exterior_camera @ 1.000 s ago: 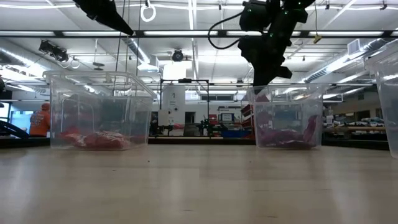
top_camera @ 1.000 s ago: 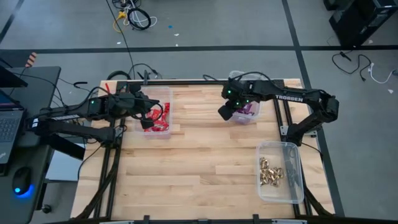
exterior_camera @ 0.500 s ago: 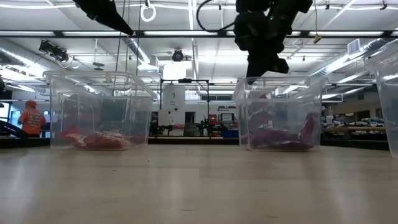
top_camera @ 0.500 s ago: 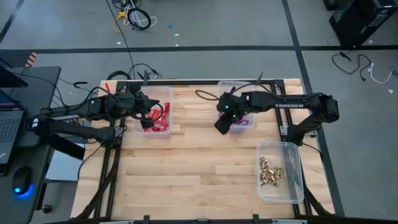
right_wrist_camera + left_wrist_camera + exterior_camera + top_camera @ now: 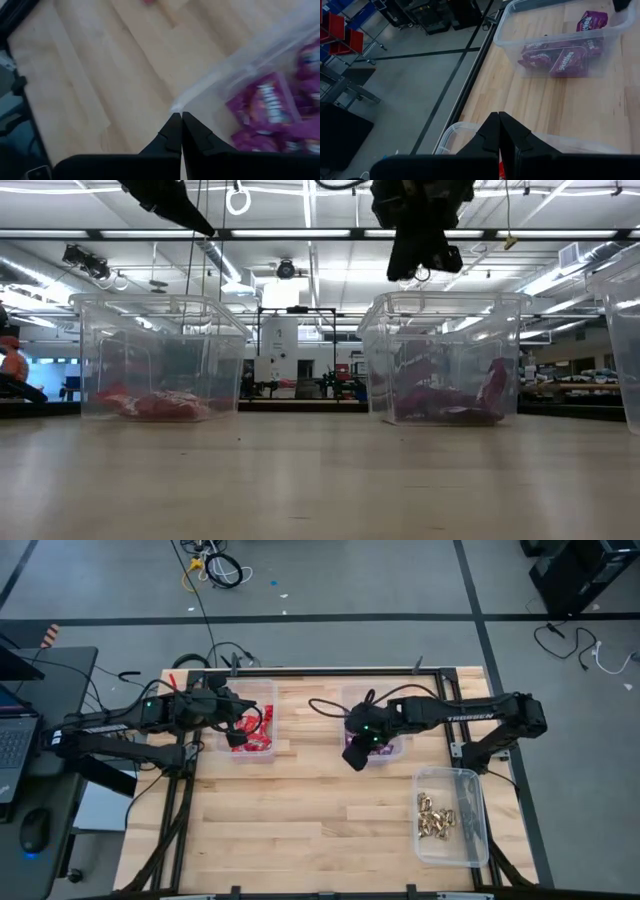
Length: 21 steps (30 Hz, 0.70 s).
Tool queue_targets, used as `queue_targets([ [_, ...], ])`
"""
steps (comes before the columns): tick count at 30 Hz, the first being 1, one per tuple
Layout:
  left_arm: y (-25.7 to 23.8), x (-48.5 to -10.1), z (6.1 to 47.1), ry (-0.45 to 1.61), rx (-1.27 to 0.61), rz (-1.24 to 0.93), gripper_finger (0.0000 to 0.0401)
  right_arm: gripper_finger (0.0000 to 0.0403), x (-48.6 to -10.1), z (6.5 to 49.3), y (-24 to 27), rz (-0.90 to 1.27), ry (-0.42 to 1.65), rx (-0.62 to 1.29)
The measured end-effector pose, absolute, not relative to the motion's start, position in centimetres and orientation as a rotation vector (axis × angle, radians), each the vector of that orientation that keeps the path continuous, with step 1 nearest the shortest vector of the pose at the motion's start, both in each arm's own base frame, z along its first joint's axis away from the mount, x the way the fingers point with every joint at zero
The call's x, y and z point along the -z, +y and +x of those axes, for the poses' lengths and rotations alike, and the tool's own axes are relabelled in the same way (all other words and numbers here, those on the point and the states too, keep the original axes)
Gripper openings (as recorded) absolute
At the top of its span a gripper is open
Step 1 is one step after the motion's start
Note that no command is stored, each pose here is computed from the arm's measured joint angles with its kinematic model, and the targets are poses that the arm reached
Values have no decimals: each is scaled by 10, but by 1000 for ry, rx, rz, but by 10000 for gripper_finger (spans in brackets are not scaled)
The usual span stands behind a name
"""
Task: Sort candy
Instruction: Move the transparent bin into the top center
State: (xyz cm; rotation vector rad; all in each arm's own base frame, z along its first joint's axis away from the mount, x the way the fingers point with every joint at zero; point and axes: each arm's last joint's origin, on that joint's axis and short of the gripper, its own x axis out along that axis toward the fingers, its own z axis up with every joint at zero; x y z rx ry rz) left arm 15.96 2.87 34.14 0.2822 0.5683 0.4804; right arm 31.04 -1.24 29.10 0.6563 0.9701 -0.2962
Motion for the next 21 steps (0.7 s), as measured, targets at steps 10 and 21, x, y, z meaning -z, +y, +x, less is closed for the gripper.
queue_targets([
  [10, 29, -339, 158, 595, -478, 287, 0, 0, -343, 271, -27, 479, 1156, 711],
  [21, 28, -338, 158, 605, -476, 288, 0, 0, -313, 233, -58, 546, 1430, 964],
])
